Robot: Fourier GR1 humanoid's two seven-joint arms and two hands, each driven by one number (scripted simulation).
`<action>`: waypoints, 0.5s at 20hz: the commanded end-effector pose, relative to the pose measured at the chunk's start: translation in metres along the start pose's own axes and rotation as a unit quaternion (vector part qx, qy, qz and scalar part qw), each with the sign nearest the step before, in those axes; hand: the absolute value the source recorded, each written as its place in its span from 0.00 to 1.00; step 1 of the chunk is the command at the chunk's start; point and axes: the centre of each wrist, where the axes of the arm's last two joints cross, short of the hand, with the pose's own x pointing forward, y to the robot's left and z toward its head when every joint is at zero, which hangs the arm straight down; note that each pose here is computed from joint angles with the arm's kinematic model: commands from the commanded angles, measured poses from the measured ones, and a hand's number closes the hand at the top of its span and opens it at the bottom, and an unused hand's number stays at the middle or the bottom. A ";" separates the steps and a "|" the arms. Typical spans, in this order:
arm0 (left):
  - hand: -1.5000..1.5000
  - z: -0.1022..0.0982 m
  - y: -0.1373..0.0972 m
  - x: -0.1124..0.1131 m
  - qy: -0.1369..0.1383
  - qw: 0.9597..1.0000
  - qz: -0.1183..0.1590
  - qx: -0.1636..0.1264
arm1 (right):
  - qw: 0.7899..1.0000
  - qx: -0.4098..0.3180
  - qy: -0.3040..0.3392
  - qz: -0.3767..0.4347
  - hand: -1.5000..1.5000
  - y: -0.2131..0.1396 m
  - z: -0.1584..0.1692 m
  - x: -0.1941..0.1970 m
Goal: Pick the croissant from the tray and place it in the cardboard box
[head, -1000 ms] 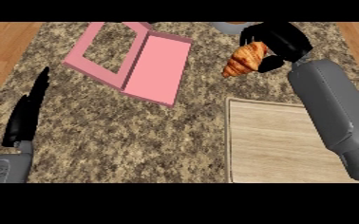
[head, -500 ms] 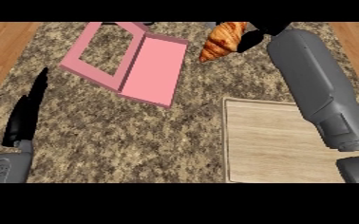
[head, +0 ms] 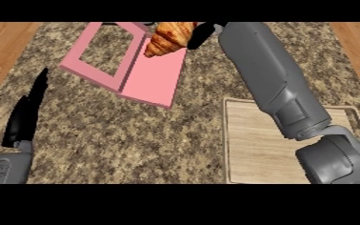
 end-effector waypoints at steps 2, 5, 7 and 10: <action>0.50 0.004 -0.006 0.000 -0.008 1.000 -0.007 0.000 | 0.998 0.015 0.033 -0.050 1.00 -0.002 -0.022 0.016; 0.50 -0.009 -0.001 0.011 -0.013 1.000 -0.011 -0.008 | 0.997 0.024 0.047 -0.051 1.00 0.021 -0.037 0.034; 0.50 -0.006 0.007 0.020 -0.023 0.999 -0.005 -0.023 | 0.997 0.020 0.048 -0.060 1.00 0.026 -0.035 0.030; 0.50 -0.005 -0.011 0.019 -0.033 0.999 -0.003 -0.028 | 0.996 0.016 0.067 -0.051 1.00 0.031 -0.033 0.027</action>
